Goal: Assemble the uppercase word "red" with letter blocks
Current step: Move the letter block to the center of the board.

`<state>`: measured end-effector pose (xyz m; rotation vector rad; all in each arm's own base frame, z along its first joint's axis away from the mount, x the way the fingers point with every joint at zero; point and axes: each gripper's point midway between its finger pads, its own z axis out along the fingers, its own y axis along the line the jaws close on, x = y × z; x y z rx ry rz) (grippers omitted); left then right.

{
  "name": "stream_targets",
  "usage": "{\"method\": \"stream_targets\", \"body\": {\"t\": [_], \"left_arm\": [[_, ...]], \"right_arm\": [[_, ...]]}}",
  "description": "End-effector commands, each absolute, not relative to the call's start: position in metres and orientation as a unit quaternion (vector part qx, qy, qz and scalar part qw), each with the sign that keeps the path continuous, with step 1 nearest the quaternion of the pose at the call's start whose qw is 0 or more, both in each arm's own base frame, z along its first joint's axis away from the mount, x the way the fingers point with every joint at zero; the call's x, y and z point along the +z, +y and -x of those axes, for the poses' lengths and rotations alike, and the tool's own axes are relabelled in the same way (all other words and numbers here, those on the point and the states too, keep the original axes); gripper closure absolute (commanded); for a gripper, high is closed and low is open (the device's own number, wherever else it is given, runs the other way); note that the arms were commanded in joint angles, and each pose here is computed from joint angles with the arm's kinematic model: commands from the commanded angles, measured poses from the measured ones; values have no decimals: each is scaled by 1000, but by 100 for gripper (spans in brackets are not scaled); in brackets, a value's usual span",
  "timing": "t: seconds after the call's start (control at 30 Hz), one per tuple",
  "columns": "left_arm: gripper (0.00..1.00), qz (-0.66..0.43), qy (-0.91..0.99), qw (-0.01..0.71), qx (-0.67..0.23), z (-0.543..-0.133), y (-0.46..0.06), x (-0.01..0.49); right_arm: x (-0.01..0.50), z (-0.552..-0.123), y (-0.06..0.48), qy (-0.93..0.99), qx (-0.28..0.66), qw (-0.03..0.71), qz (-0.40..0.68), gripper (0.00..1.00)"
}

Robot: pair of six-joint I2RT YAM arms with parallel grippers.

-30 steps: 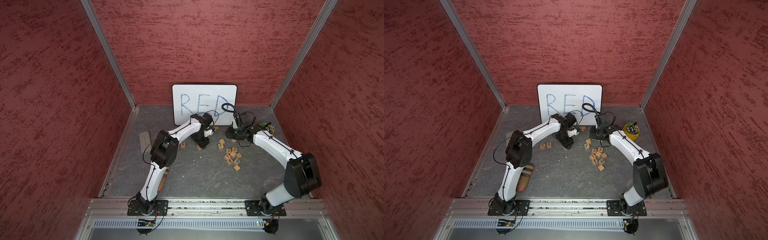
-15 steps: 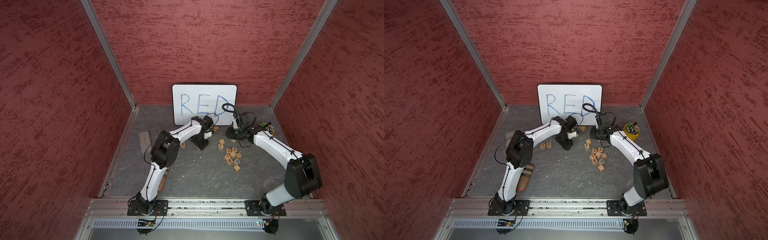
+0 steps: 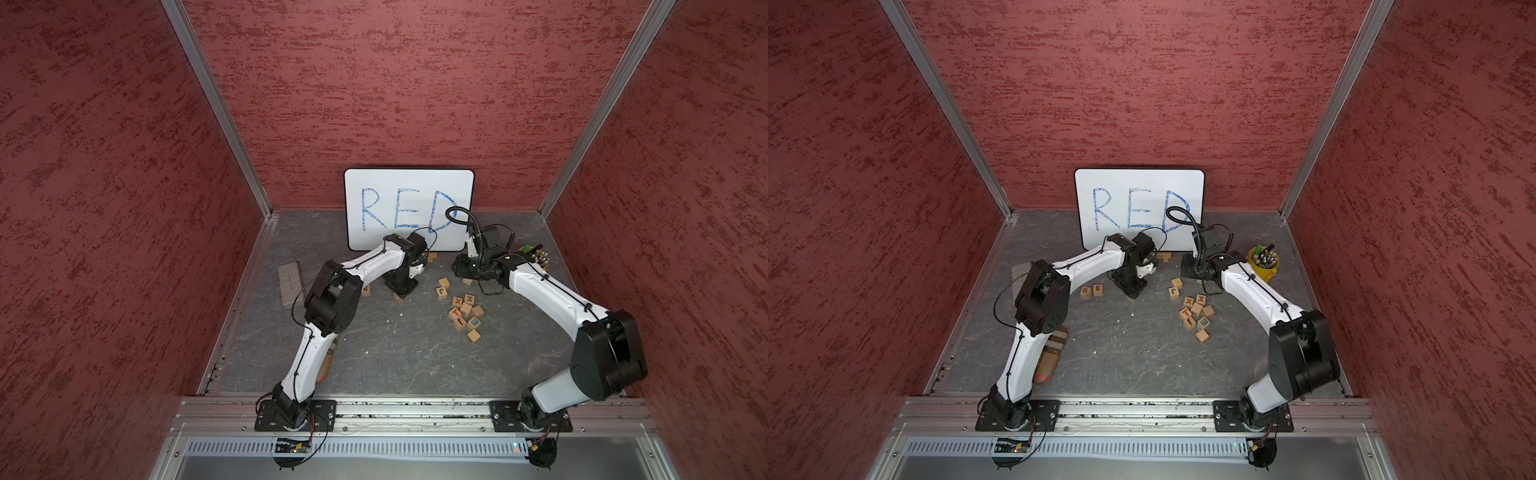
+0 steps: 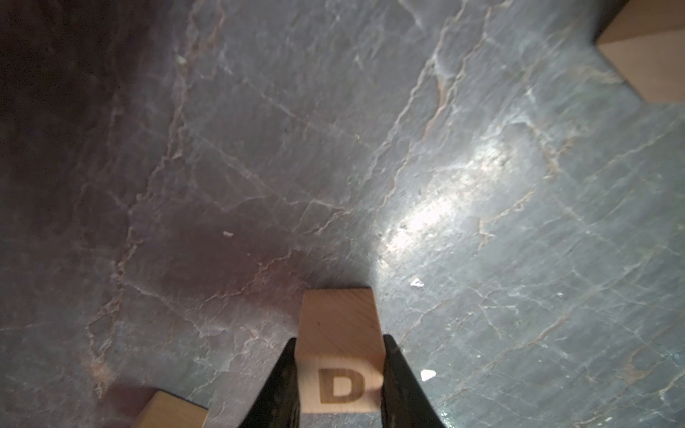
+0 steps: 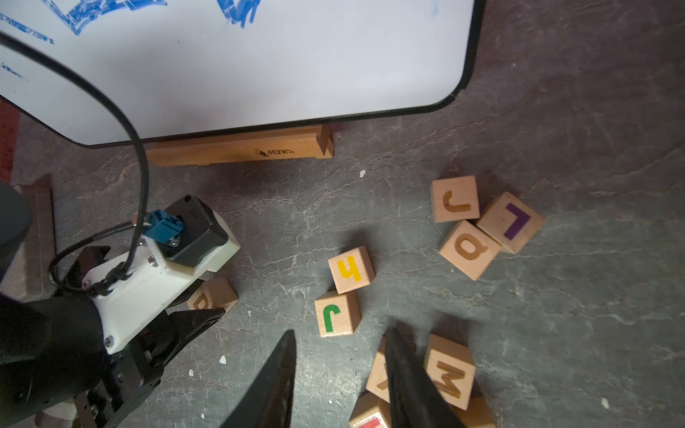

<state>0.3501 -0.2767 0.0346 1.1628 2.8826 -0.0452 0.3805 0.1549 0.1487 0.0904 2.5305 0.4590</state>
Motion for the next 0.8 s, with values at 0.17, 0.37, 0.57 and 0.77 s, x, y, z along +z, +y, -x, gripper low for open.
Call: {"method": "stream_targets", "body": {"t": [0.17, 0.37, 0.57, 0.77], "left_arm": [[77, -279, 960, -10, -22, -363, -256, 21], [78, -228, 974, 7, -13, -375, -234, 31], [78, -186, 982, 4, -12, -374, -224, 34], [78, -173, 985, 0, -17, -365, -218, 38]], "right_arm": [[156, -385, 152, 937, 180, 297, -27, 58], [150, -387, 153, 938, 184, 294, -23, 58], [148, -388, 156, 937, 190, 292, -20, 58], [149, -386, 156, 937, 192, 291, -19, 59]]}}
